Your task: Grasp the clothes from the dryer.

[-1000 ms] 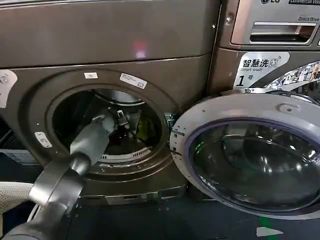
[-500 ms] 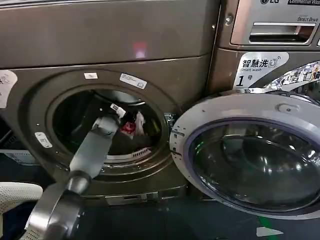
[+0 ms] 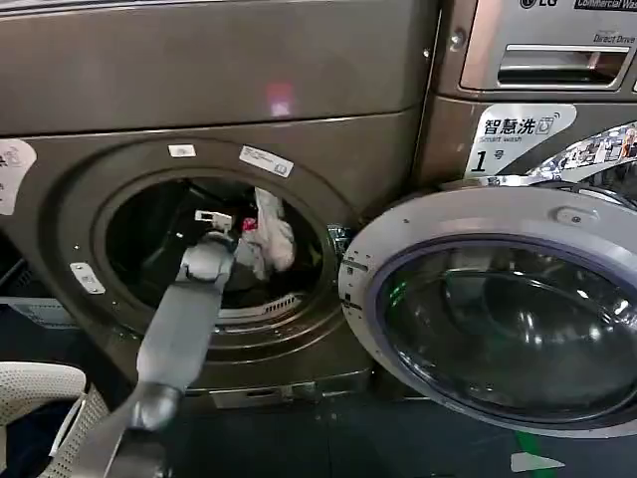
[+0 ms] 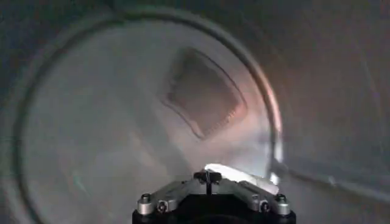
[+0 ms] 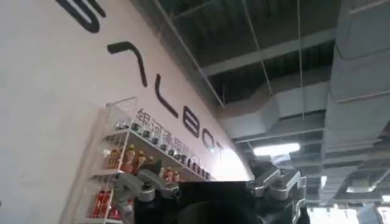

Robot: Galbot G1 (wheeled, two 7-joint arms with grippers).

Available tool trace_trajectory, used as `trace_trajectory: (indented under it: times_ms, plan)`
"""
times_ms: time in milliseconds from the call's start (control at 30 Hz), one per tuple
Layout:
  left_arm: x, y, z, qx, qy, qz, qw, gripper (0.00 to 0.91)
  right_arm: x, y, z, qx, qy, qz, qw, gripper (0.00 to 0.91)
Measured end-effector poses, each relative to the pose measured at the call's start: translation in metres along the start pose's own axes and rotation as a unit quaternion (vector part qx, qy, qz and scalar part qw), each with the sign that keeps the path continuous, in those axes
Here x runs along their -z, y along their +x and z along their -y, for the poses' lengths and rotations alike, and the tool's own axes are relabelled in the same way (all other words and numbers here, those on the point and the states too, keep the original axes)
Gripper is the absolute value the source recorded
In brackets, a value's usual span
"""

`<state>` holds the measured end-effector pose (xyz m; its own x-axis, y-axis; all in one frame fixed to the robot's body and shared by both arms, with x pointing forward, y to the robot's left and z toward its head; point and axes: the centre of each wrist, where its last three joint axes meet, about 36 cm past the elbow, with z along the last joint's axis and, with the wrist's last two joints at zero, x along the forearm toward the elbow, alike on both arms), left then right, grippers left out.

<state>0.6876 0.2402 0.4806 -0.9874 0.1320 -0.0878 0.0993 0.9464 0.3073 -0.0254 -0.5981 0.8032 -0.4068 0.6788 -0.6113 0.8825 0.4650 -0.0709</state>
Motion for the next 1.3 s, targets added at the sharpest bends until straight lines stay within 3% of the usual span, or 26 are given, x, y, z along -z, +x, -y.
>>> trace_trajectory:
  times_ms: [267, 467, 1300]
  plan:
    - [-0.002, 0.028, 0.014, 0.088, 0.026, 0.074, 0.993, 0.0, 0.001, 0.003, 0.004, -0.006, 0.005, 0.002, 1.0, 0.907]
    - [-0.005, 0.051, 0.03, 0.118, 0.032, 0.102, 0.987, 0.0, 0.002, 0.003, 0.003, -0.007, 0.006, 0.007, 1.0, 0.907]
    - [-0.019, 0.092, 0.039, 0.129, 0.04, 0.096, 0.986, 0.0, 0.001, 0.003, 0.0, -0.006, 0.006, 0.015, 1.0, 0.907]
